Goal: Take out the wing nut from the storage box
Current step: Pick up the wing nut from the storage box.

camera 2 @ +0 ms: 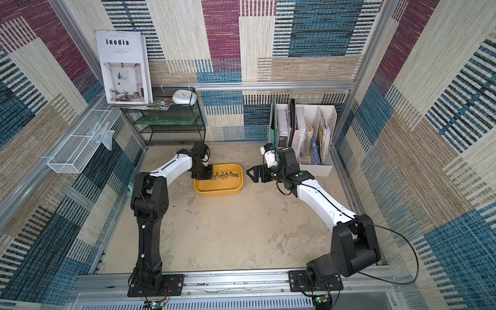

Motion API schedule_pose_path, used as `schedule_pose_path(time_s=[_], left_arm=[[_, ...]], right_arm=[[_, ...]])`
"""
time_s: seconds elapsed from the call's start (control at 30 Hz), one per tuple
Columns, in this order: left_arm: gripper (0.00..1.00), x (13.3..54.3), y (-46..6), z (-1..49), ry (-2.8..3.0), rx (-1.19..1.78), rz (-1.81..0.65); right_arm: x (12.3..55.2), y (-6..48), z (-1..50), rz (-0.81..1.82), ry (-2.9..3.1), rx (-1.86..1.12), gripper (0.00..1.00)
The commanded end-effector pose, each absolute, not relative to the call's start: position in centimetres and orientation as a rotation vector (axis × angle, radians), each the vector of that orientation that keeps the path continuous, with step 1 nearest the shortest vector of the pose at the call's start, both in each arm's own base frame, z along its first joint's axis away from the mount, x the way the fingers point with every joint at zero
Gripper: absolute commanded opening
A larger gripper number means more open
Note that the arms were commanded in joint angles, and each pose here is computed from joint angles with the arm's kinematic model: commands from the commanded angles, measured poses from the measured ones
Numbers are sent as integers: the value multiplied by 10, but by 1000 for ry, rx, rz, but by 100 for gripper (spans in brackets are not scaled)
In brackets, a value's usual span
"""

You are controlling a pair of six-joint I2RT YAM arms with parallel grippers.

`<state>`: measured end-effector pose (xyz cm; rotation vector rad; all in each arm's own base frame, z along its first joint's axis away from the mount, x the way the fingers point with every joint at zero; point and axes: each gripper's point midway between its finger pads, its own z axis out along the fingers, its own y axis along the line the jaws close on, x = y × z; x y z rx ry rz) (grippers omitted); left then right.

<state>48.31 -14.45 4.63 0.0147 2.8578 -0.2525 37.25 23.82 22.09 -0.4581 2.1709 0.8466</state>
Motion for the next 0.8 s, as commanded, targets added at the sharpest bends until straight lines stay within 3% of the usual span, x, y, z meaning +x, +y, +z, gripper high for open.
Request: schedule_pose_path(time_s=[0.0, 0.77], left_arm=[[27, 486, -141, 45, 2859, 11, -241], [20, 492, -145, 40, 2857, 30, -281]], right_arm=[[359, 256, 218, 902, 2183, -551, 99], [363, 266, 211, 869, 2208, -553, 99]])
